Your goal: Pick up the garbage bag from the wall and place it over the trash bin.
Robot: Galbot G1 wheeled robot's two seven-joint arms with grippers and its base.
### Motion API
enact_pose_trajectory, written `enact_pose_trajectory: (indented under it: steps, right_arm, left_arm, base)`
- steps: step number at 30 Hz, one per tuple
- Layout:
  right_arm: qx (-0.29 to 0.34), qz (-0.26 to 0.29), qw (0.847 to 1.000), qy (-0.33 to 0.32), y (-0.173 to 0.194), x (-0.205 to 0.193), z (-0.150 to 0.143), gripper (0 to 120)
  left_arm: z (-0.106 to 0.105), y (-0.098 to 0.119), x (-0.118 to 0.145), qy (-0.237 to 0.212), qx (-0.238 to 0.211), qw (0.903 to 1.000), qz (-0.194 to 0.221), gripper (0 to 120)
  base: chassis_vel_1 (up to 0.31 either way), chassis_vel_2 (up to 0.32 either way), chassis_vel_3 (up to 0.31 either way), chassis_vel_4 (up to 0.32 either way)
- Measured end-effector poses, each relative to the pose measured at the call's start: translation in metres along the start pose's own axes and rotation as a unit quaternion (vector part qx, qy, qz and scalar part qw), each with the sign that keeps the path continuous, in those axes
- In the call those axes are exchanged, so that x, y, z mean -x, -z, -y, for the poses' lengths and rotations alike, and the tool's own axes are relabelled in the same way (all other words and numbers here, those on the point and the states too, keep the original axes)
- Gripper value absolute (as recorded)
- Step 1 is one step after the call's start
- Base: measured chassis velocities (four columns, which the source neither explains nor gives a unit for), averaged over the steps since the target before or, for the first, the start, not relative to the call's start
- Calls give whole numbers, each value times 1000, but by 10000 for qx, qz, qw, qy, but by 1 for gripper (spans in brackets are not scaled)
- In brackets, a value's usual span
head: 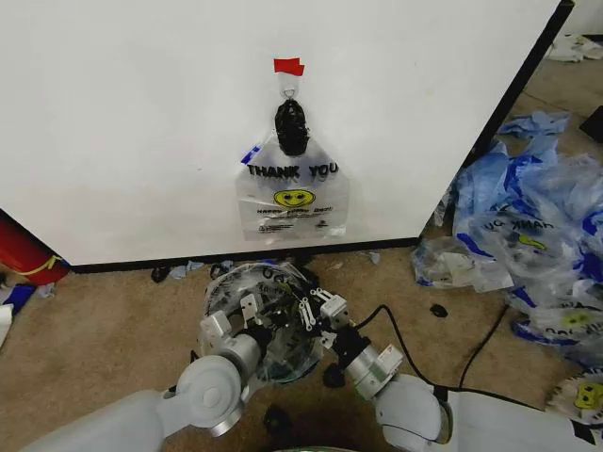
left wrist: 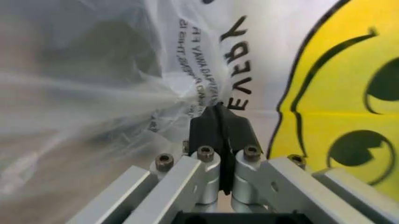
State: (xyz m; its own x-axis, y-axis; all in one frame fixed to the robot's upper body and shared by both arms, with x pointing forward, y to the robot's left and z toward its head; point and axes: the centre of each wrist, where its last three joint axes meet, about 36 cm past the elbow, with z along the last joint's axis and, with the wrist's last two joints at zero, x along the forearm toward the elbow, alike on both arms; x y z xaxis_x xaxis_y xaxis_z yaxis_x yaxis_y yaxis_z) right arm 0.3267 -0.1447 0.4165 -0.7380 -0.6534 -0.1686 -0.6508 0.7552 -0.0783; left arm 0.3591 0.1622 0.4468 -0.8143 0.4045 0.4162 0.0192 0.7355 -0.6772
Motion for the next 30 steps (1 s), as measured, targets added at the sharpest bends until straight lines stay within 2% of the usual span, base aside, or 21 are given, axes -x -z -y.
enact_pose_trajectory:
  steps: [14, 30]
  right_arm:
    - [-236, -88, 9997, 72, -3, -22, 9, 1]
    - [-263, -156, 9995, -29, -1, -42, 15, 1]
  left_arm:
    - [15, -15, 39, -122, 122, 9998, -126, 0]
    - [27, -34, 64, -170, 260, 9991, -301, 0]
  base:
    - [0, 0, 0, 0]
    - [0, 0, 0, 0]
